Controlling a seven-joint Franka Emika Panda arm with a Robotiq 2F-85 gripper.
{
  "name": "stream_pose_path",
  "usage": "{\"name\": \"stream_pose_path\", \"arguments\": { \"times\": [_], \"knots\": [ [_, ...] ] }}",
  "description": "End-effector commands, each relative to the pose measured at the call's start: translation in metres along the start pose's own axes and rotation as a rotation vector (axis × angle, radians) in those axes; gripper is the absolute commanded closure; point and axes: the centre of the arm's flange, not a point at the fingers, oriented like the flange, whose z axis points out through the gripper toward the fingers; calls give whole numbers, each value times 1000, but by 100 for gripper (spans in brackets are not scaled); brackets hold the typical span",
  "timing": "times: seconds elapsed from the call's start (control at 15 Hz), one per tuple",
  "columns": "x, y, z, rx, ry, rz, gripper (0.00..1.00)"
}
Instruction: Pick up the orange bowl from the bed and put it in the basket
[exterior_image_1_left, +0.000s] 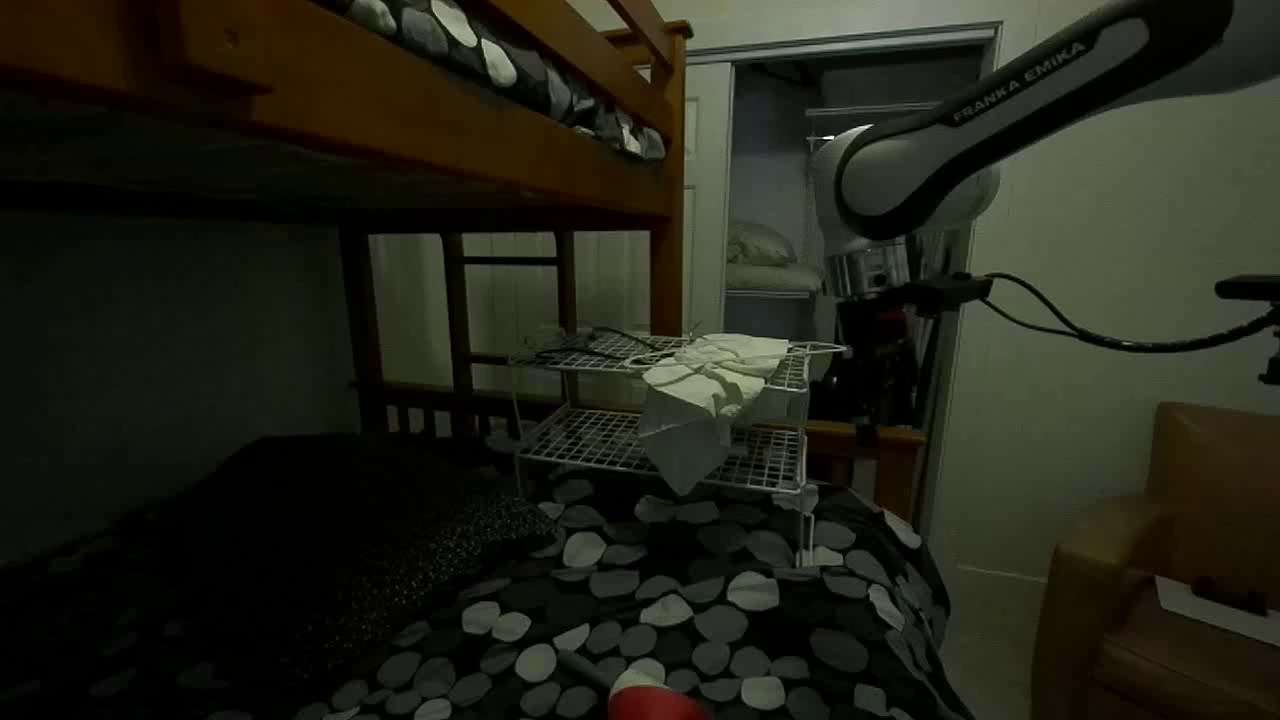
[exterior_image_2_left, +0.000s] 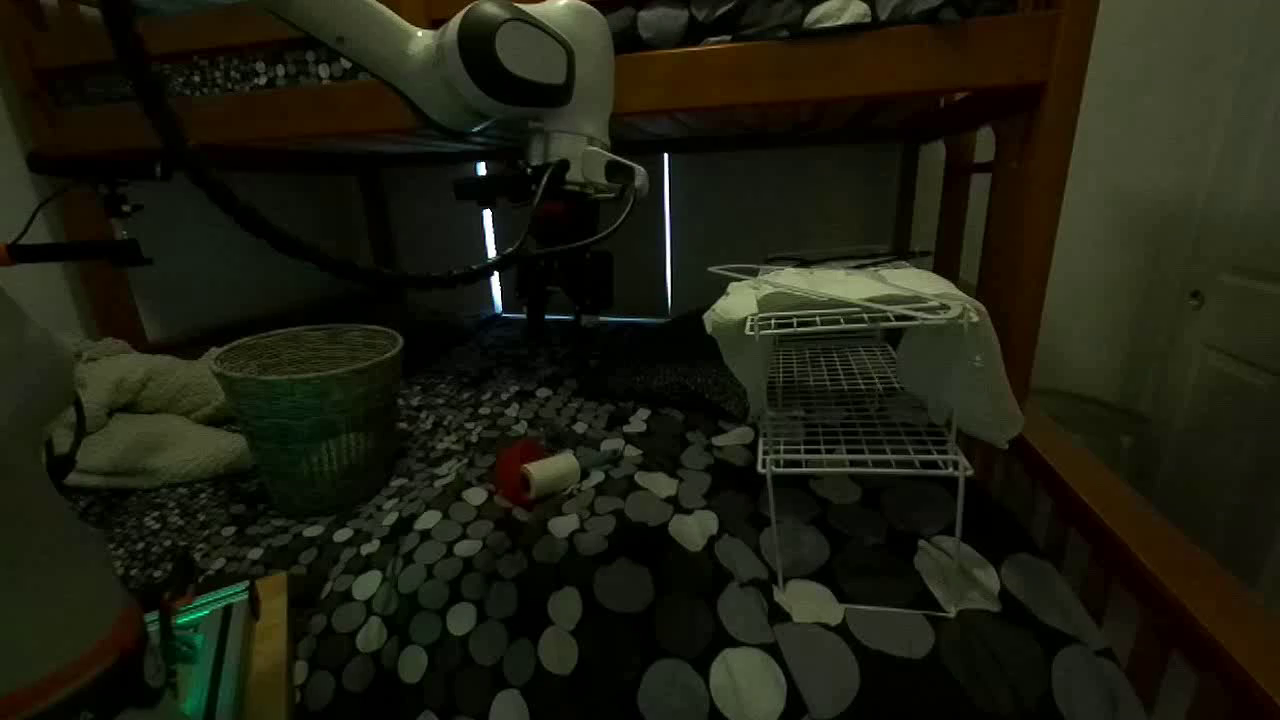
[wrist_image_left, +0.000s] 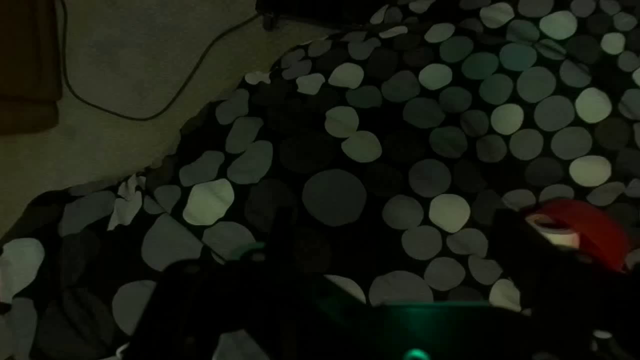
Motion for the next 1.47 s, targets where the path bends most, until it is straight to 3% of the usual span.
{"name": "stream_pose_path", "arguments": {
  "times": [0.0, 0.8, 1.2, 1.4],
  "knots": [
    [0, 0, 0, 0, 0, 0, 0],
    [0, 0, 0, 0, 0, 0, 0],
    [108, -108, 35, 69, 299, -236, 0],
    [130, -166, 60, 186, 354, -355, 0]
  ]
}}
